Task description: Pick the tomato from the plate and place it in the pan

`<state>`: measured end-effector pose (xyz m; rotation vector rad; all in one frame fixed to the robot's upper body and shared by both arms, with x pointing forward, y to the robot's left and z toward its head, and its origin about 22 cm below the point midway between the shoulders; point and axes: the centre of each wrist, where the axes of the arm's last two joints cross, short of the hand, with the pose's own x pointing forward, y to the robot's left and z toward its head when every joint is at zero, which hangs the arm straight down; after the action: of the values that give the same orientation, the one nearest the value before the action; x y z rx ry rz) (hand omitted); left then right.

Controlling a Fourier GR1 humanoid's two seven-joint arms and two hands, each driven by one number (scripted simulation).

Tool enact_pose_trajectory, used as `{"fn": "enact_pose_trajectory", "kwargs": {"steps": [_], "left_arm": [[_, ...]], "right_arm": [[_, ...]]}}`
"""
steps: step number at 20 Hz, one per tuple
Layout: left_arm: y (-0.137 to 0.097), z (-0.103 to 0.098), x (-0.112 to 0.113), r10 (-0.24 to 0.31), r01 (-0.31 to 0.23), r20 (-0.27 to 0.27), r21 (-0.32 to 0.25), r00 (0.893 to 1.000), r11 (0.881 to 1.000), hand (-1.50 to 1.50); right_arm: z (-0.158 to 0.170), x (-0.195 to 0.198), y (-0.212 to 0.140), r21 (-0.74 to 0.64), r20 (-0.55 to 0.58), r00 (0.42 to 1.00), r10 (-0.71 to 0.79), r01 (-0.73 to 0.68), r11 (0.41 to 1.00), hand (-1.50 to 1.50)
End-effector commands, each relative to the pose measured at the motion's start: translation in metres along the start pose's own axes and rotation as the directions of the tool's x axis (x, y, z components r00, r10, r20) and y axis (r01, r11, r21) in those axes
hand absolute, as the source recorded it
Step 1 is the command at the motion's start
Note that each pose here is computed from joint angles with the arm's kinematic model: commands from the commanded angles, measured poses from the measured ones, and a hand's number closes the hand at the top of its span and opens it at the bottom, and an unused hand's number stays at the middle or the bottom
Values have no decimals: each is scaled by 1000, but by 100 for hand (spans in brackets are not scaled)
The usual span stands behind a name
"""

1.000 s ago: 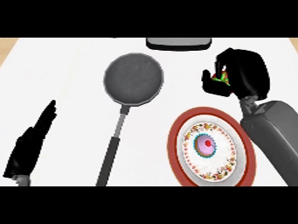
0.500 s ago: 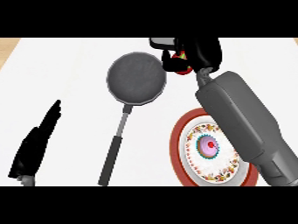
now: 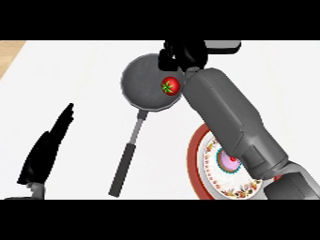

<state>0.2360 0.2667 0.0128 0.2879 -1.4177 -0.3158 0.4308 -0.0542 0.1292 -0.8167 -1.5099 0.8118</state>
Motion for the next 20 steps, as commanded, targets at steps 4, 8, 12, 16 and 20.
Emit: {"fn": "enact_pose_trajectory", "kwargs": {"steps": [4,8,12,16,20], "left_arm": [[-5,-12,15,-4,5,41,-35,999,999,0],[-7,-11,9,-14,15,23,-45,1000,999,0],[-14,-15,18,-25,31,77,-71,997,997,0],[-15,-14,20,-10,16,78,-85,997,996,0],[-15,-16,18,-5,9,67,-64,998,998,0]], "right_arm": [[-2,-21,31,116,-43,992,121,-115,987,150],[-7,-24,24,254,-145,988,-52,88,963,150],[-4,-47,33,250,-324,922,-212,299,921,-150],[-4,-51,31,131,-264,881,-392,435,891,-150],[-6,-49,25,-23,-162,846,-508,512,859,-150]]}}
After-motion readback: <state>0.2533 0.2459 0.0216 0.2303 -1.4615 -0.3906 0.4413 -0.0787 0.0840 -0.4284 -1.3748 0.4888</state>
